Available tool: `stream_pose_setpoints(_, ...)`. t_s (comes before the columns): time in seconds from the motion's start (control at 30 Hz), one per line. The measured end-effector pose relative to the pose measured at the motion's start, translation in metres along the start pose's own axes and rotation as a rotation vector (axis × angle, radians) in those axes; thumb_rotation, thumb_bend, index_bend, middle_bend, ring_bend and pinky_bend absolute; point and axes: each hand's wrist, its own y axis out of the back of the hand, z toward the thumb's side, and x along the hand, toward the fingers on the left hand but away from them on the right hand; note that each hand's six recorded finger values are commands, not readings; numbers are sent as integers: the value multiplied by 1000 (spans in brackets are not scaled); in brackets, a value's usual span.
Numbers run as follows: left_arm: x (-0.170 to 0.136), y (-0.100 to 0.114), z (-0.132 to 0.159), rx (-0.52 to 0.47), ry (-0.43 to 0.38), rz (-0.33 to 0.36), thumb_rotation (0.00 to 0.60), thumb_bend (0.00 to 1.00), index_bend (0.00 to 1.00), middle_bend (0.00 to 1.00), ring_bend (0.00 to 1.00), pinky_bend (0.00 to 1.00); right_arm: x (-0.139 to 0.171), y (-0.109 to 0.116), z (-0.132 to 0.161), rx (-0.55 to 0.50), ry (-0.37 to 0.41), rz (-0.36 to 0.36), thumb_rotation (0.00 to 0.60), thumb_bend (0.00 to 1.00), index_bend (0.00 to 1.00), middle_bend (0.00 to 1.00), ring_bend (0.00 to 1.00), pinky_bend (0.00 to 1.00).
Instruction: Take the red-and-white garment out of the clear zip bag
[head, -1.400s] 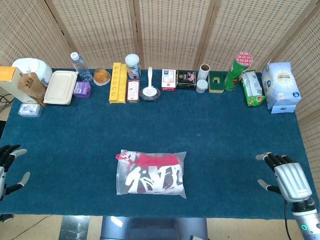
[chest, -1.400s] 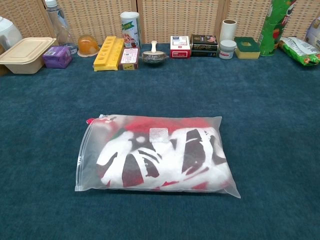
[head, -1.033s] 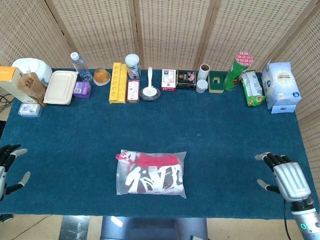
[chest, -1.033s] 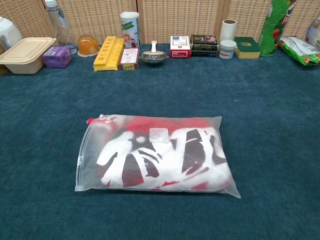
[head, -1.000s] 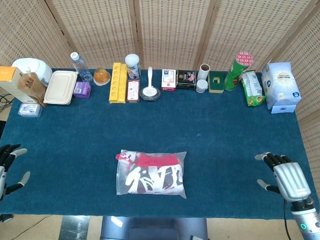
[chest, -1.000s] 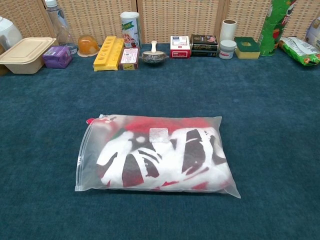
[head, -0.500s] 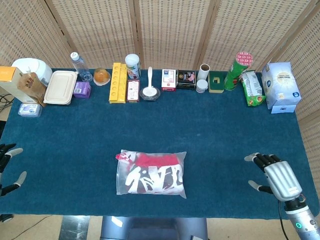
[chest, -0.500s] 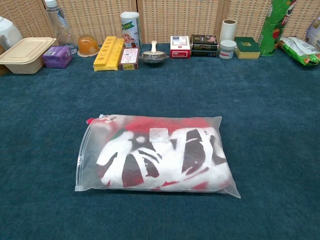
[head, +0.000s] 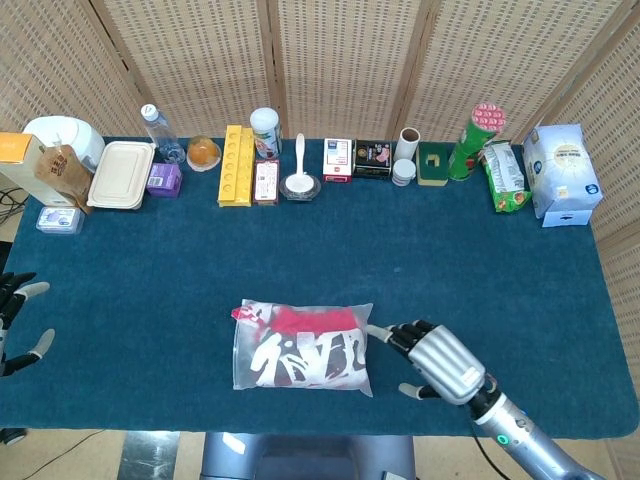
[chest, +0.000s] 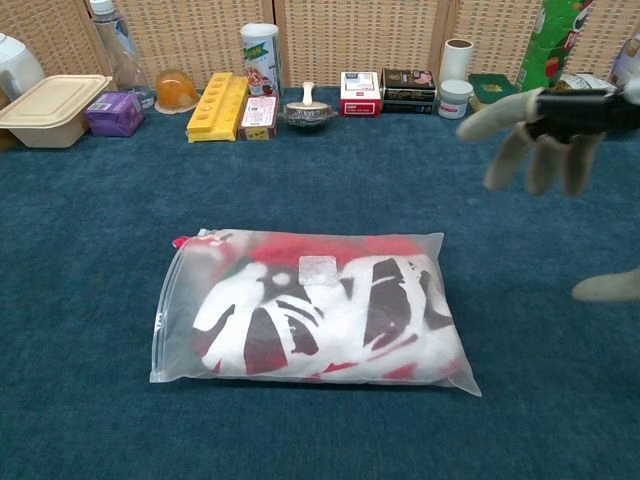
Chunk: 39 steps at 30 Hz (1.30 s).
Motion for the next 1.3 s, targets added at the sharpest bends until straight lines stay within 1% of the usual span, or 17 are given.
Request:
stream_pose_setpoints(0.07, 3, -1, 0, 0, -1, -4, 600, 282, 245, 181, 119, 181, -12, -8, 12, 10, 24, 26, 600, 27, 22, 229, 285, 375)
stream_pose_setpoints(0.17, 5, -1, -2, 3, -2, -11, 600, 282, 245, 181, 119, 181, -28, -19, 25, 35, 39, 52, 600, 23, 1, 187, 247, 353)
stream_pose_setpoints(0.23, 6, -2, -4, 4, 1, -13, 600, 282, 245, 181, 119, 181, -38, -27, 32, 53, 39, 66, 600, 22, 0, 157, 220, 337)
stream_pose_setpoints(0.53, 8, -1, -9, 2, 7, -17, 600, 282, 245, 181, 119, 181, -75, -60, 57, 102, 15, 114, 600, 18, 0, 78, 159, 297)
stream_pose_setpoints(0.77, 5, -1, -14, -4, 18, -17, 600, 282, 244, 181, 119, 181, -96, -87, 65, 146, -12, 158, 600, 15, 0, 36, 131, 258)
stream_pose_setpoints(0.87, 3, 0, -17, -6, 25, -14, 600, 282, 245, 181, 119, 180, -105, -95, 63, 197, -22, 157, 600, 16, 0, 31, 127, 249)
stream_pose_setpoints(1.0, 0, 1, -20, -9, 34, -10, 600, 283, 244, 181, 119, 180, -120, -98, 53, 270, -49, 138, 600, 15, 0, 32, 127, 247)
stream_pose_setpoints(1.1, -1, 2, -22, -12, 37, -8, 600, 282, 244, 181, 119, 180, -132, -92, 44, 328, -63, 122, 600, 15, 0, 32, 127, 240)
stream_pose_setpoints(1.23, -2, 2, -23, -12, 39, -3, 600, 282, 245, 181, 120, 180, -144, -78, 31, 396, -74, 119, 600, 14, 0, 47, 138, 235)
stream_pose_setpoints(1.3, -2, 2, -23, -13, 39, -3, 600, 281, 246, 181, 119, 180, -145, -73, 27, 413, -76, 123, 600, 14, 0, 58, 153, 235)
